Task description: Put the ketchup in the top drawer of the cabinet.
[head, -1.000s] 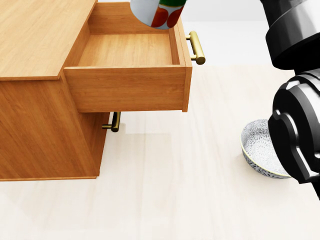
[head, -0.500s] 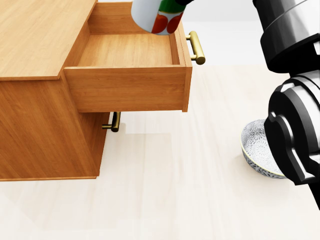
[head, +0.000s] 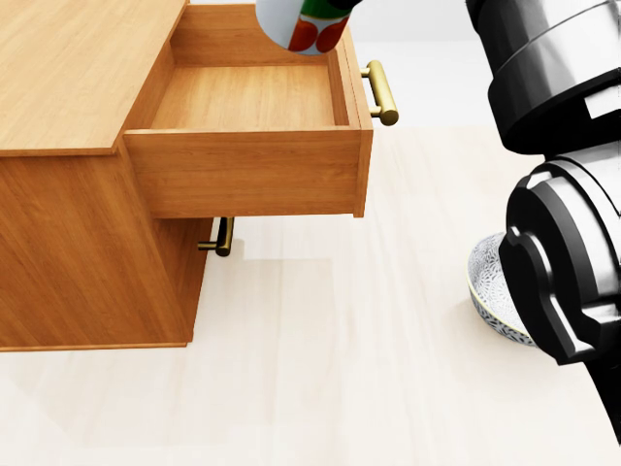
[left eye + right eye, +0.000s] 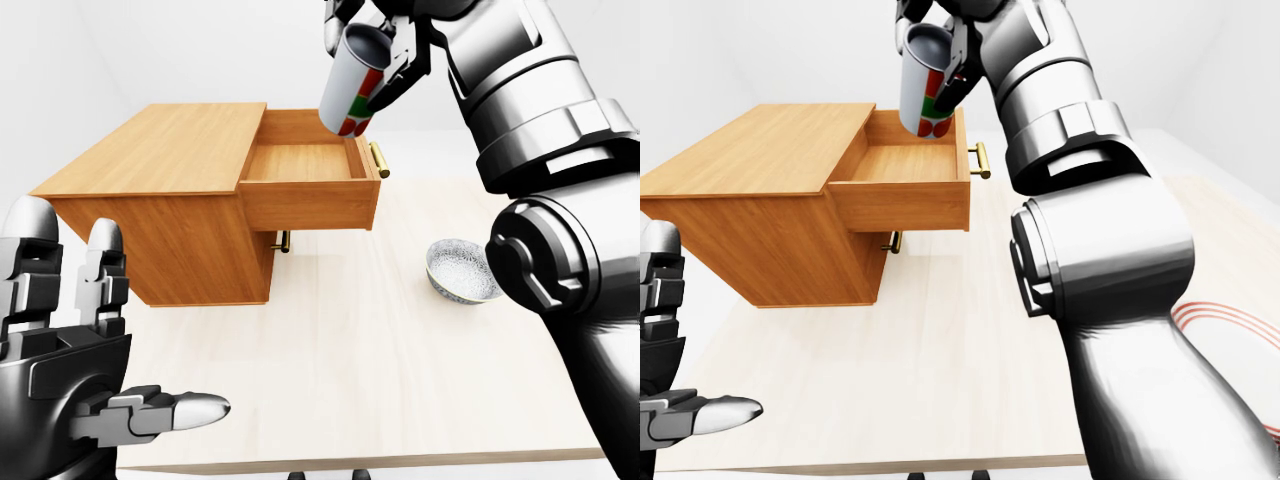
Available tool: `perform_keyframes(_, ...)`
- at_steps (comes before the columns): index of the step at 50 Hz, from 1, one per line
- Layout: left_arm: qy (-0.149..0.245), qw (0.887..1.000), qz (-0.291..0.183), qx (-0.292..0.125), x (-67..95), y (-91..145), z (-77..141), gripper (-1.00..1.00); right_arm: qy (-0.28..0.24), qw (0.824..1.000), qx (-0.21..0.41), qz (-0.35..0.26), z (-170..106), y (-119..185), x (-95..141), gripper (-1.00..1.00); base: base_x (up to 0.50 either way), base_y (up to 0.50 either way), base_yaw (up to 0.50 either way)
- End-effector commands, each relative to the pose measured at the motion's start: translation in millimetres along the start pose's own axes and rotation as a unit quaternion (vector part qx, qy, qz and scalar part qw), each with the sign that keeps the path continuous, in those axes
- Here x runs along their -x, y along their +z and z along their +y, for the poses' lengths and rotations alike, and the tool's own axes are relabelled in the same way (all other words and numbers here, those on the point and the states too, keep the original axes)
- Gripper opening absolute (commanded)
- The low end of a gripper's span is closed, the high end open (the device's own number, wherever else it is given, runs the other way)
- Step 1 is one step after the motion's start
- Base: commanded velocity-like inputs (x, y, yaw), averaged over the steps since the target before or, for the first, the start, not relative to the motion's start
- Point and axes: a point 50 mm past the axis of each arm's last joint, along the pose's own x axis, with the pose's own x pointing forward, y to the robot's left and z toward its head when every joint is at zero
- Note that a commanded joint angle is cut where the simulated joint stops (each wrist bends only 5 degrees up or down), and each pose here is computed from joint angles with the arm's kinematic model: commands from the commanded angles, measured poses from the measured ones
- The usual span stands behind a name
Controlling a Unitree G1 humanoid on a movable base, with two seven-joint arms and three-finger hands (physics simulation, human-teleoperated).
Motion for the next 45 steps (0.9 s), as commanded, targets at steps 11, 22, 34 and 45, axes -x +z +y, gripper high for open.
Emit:
perform_keyframes(11, 0.002, 1.000, -0.003, 0.002, -0.6, 1.3, 1.7, 1.00, -0.041, 0.999, -0.025, 0.007, 17.8, -12.4, -9.2, -1.00, 0.00, 0.00, 0.00)
perform_keyframes(22, 0.000, 1.000, 0.001, 0.002, 0.1, 0.0, 0.1, 1.00, -0.048, 0.998, -0.034, 0.019, 24.8, -23.5, -11.5, -1.00, 0.00, 0.00, 0.00)
perform_keyframes(34, 0.001, 1.000, -0.001, 0.002, -0.3, 0.7, 0.9, 1.00, -0.039, 0.998, -0.039, 0.026, 34.7, -29.0, -14.5, -1.00, 0.00, 0.00, 0.00)
perform_keyframes(45, 0.003, 1.000, -0.003, 0.004, -0.8, 1.9, 2.5, 1.00, -0.028, 0.998, -0.040, 0.031, 42.8, -33.0, -16.7, -1.00, 0.00, 0.00, 0.00)
